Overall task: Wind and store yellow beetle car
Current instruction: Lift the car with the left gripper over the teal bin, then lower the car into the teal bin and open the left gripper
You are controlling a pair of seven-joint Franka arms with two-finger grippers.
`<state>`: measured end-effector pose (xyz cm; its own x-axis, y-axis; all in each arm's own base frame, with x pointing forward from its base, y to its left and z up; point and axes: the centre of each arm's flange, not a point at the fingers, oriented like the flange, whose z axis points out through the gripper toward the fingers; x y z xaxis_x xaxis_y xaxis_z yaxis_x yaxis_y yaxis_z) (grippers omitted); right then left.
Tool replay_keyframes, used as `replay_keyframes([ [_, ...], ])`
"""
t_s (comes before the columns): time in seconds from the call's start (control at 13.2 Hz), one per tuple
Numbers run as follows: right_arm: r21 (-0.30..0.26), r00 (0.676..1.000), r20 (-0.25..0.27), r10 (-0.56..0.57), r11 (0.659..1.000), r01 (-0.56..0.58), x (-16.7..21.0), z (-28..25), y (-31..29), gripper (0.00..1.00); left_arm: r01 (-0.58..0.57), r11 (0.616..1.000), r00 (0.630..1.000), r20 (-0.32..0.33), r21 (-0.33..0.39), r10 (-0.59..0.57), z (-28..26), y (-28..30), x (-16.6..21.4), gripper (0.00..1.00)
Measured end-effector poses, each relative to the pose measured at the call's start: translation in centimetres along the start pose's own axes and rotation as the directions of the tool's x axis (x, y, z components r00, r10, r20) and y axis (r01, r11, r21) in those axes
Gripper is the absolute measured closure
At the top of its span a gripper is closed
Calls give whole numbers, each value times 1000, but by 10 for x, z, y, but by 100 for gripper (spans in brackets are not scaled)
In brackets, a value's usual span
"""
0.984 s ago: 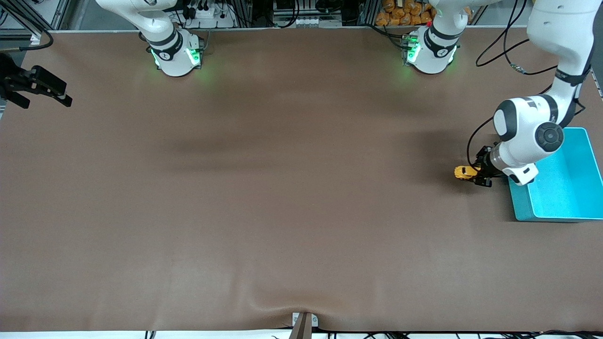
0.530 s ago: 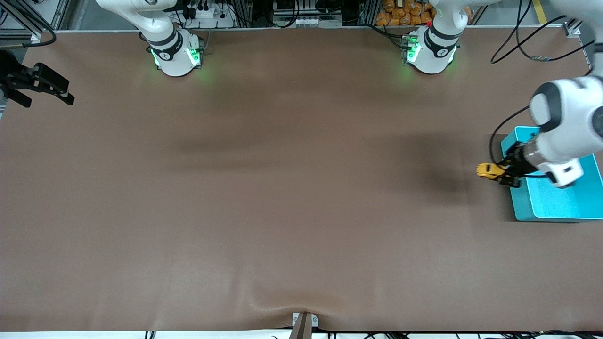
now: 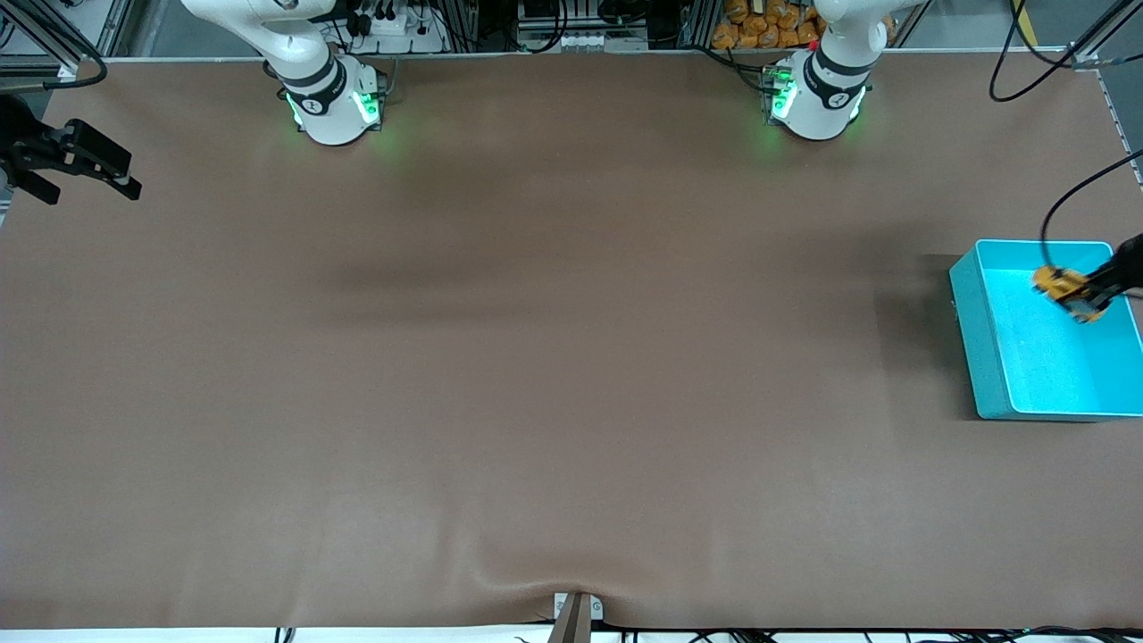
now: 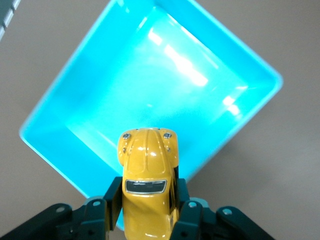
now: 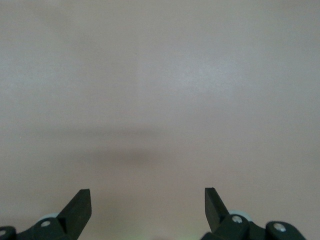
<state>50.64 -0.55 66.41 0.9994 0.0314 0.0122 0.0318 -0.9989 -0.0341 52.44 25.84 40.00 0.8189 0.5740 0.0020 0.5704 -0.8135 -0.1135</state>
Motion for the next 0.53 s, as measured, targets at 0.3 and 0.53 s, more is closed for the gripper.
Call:
replay_keyframes([
  [0.3,0,1000,0,0,1000,0,0,0,0,0,-178,984,984,13,-4,178,46,-41,16,54],
  [0.53,0,1000,0,1,1000,-1,0,0,0,0,-237,971,971,11,-9,237,92,-47,27,54],
])
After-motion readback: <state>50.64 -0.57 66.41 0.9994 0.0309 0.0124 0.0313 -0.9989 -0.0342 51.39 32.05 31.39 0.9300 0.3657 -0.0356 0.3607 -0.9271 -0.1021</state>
